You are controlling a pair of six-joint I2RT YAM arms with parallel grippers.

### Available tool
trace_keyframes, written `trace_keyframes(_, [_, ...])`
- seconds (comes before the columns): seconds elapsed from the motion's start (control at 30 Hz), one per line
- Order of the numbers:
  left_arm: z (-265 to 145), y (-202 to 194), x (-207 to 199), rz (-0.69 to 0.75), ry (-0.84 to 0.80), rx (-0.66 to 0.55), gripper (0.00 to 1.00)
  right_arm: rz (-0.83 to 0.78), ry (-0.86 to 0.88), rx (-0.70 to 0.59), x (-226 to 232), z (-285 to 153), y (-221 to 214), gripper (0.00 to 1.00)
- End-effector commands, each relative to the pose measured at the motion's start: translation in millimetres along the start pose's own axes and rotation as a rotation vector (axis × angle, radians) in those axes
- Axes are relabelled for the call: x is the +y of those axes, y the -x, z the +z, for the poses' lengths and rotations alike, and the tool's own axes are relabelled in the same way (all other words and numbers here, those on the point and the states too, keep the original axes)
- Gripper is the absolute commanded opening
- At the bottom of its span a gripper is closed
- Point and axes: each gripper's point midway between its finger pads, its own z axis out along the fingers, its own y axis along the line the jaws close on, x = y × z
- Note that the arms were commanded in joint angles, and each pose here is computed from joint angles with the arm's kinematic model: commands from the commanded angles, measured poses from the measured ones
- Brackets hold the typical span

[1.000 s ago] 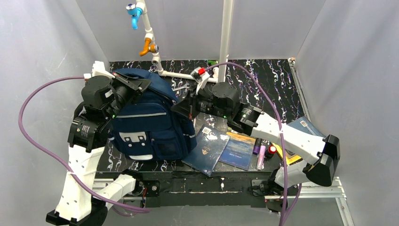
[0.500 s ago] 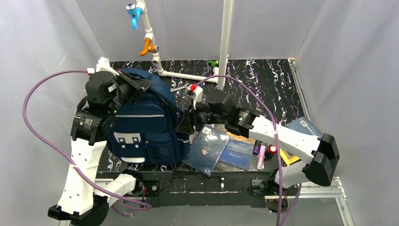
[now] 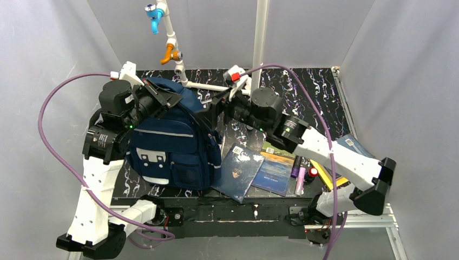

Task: Pack the student bag
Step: Unzip the student bag at the center of the board.

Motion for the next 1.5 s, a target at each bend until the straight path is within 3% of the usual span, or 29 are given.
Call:
trace_keyframes(0.0, [-15.2, 13.8, -40.1, 0.042, -0.159, -0.031, 0.00, -0.048, 0.009, -0.192, 9.2, 27.9, 60.8, 0.92])
trace_keyframes(0.27, [-6.6, 7.4, -48.6, 0.050, -0.195, 0.038, 0.00, -0.140, 0.005, -0.176, 37.4, 58.4, 41.8, 0.96])
trace_keyframes(0.37, [-7.0, 6.0, -50.3, 0.055, -0.204, 0.046, 0.00, -0.195, -0.158, -0.157, 9.6, 62.7, 28.7, 0.73])
trace_keyframes(0.43, [-10.2, 6.4, -50.8, 0.071, -0.208, 0.040, 0.00, -0.194, -0.234, -0.164, -4.7, 59.3, 25.1, 0.48])
trace_keyframes(0.47, [-12.5, 7.6, -50.9, 0.087, -0.207, 0.033, 0.05, -0.217, -0.248, -0.172, -8.7, 56.1, 24.6, 0.35])
trace_keyframes(0.57, [-24.7, 21.2, -41.2, 0.208, -0.133, -0.035, 0.53, -0.223, -0.243, -0.237, -9.0, 43.2, 31.8, 0.01])
trace_keyframes(0.63, [-36.9, 37.0, -27.7, 0.312, -0.033, -0.100, 0.74, -0.222, -0.226, -0.256, -6.9, 38.0, 34.4, 0.01])
trace_keyframes(0.73, [-54.6, 61.3, -7.8, 0.421, 0.127, -0.183, 0.91, -0.256, -0.148, -0.244, 5.3, 36.3, 30.9, 0.01])
trace_keyframes(0.8, [-58.0, 66.0, -5.1, 0.459, 0.158, -0.186, 0.89, -0.262, -0.116, -0.256, 10.6, 33.0, 32.2, 0.01])
trace_keyframes(1.17, [-9.3, 31.3, -16.5, 0.390, 0.032, 0.027, 0.53, -0.304, -0.058, -0.306, 19.7, 20.8, 42.8, 0.01])
trace_keyframes(1.27, [-1.6, 20.9, -27.4, 0.545, -0.087, 0.091, 0.53, -0.310, -0.047, -0.303, 21.7, 21.2, 42.4, 0.01])
trace_keyframes(1.47, [2.6, 14.9, -13.7, 0.743, -0.095, 0.155, 0.52, -0.308, 0.023, -0.306, 35.0, 22.2, 45.1, 0.01])
